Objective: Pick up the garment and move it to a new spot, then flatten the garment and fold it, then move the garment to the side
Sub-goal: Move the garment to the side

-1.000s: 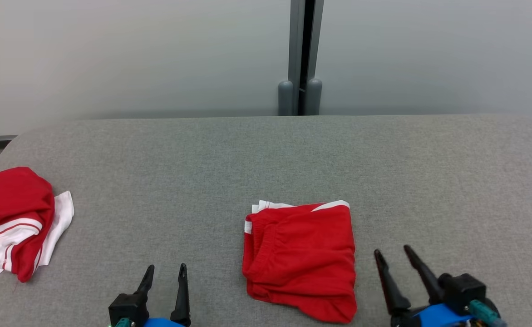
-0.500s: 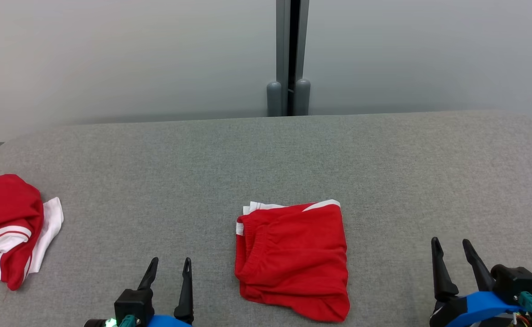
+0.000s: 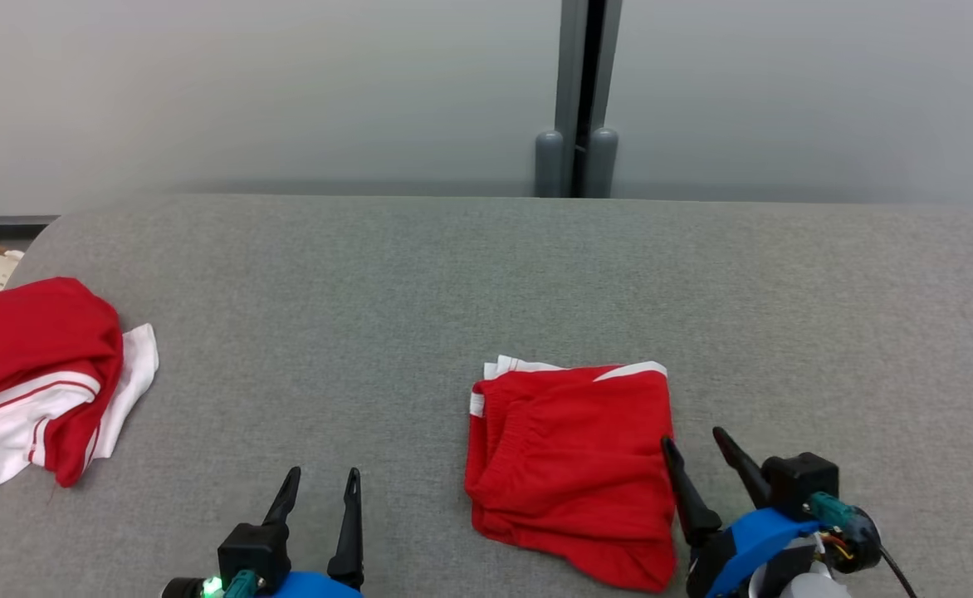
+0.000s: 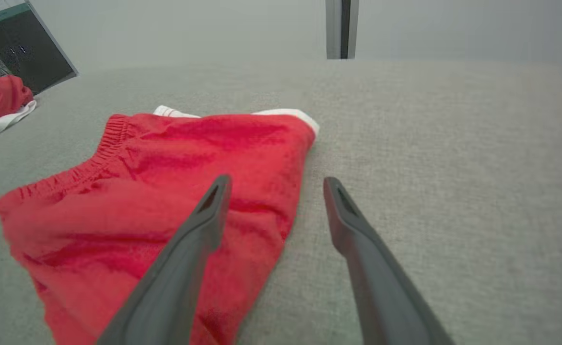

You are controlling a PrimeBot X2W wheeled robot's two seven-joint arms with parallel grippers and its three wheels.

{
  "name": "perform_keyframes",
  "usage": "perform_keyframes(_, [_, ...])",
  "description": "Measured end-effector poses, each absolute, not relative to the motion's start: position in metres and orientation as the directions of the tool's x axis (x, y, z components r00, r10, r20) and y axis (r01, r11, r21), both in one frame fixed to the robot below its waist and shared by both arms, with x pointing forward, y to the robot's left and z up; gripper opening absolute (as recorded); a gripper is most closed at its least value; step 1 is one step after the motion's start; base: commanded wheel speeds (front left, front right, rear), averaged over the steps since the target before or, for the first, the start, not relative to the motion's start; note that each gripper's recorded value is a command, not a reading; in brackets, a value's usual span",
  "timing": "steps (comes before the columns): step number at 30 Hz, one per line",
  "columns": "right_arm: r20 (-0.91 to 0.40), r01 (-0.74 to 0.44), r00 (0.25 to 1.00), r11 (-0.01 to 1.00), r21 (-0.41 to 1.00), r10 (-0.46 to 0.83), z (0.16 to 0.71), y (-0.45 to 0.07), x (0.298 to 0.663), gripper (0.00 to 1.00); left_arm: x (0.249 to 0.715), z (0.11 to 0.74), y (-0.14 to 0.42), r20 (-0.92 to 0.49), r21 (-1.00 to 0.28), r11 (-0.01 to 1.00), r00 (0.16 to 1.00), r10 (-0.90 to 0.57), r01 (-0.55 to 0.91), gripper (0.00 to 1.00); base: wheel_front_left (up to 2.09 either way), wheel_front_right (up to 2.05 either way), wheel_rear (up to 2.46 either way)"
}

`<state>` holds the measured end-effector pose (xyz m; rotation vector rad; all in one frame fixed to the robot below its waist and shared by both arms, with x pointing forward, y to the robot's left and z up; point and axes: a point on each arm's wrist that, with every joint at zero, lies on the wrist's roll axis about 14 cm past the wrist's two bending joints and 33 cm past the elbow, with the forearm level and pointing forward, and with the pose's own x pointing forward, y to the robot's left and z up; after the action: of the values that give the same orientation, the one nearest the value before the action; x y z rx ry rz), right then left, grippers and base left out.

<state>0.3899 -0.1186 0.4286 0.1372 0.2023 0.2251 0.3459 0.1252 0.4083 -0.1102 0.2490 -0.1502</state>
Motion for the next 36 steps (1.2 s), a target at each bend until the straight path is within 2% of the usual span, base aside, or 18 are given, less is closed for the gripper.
perform_keyframes(3, [-0.260, -0.251, 0.922, 0.955, 0.160, 0.286, 0.407, -0.101, 0.390, 1.00, 0.343, 0.406, 0.133, -0.245, -0.127, 0.986, 0.959, -0.140, 0.111, 1.00, 0.00, 0.00, 0.00])
perform_keyframes(5, [-0.312, -0.233, 0.905, 0.951, 0.204, 0.288, 0.392, -0.097, 0.389, 1.00, 0.340, 0.403, 0.138, -0.255, -0.126, 0.987, 0.959, -0.125, 0.095, 1.00, 0.00, 0.00, 0.00])
perform_keyframes(8, [-0.385, -0.251, 0.870, 0.949, 0.192, 0.308, 0.372, -0.091, 0.387, 1.00, 0.339, 0.400, 0.146, -0.265, -0.130, 0.989, 0.959, -0.101, 0.068, 1.00, 0.00, 0.00, 0.00])
perform_keyframes(9, [-0.393, -0.252, 0.865, 0.948, 0.194, 0.311, 0.369, -0.090, 0.389, 0.63, 0.339, 0.400, 0.148, -0.266, -0.130, 0.990, 0.959, -0.095, 0.062, 1.00, 0.00, 0.00, 0.00])
perform_keyframes(10, [-0.397, -0.255, 0.863, 0.947, 0.194, 0.314, 0.368, -0.088, 0.391, 0.21, 0.339, 0.399, 0.149, -0.268, -0.129, 0.990, 0.959, -0.091, 0.057, 1.00, 0.00, 0.00, 0.00])
perform_keyframes(11, [-0.400, -0.259, 0.860, 0.946, 0.193, 0.317, 0.367, -0.087, 0.393, 0.00, 0.339, 0.399, 0.150, -0.271, -0.129, 0.990, 0.959, -0.087, 0.053, 1.00, 0.00, 0.00, 0.00])
perform_keyframes(16, [-0.371, -0.217, 0.886, 0.956, 0.195, 0.277, 0.376, -0.100, 0.400, 0.00, 0.346, 0.396, 0.140, -0.276, -0.135, 0.987, 0.954, -0.119, 0.085, 1.00, 0.00, 0.00, 0.00])
perform_keyframes(22, [-0.338, -0.087, 0.931, 0.983, 0.160, 0.137, 0.386, -0.154, 0.393, 0.00, 0.365, 0.394, 0.088, -0.268, -0.165, 0.955, 0.921, -0.284, 0.247, 1.00, 0.00, 0.00, 0.00])
perform_keyframes(30, [-0.340, 0.111, 0.938, 0.985, 0.129, -0.061, 0.389, -0.222, 0.351, 0.00, 0.383, 0.410, -0.015, -0.193, -0.206, 0.820, 0.800, -0.568, 0.533, 1.00, 0.00, 0.00, 0.00])
perform_keyframes(36, [-0.329, 0.207, 0.931, 0.971, 0.116, -0.159, 0.395, -0.252, 0.328, 0.00, 0.376, 0.420, -0.065, -0.154, -0.215, 0.719, 0.704, -0.694, 0.661, 1.00, 0.00, 0.00, 0.00])
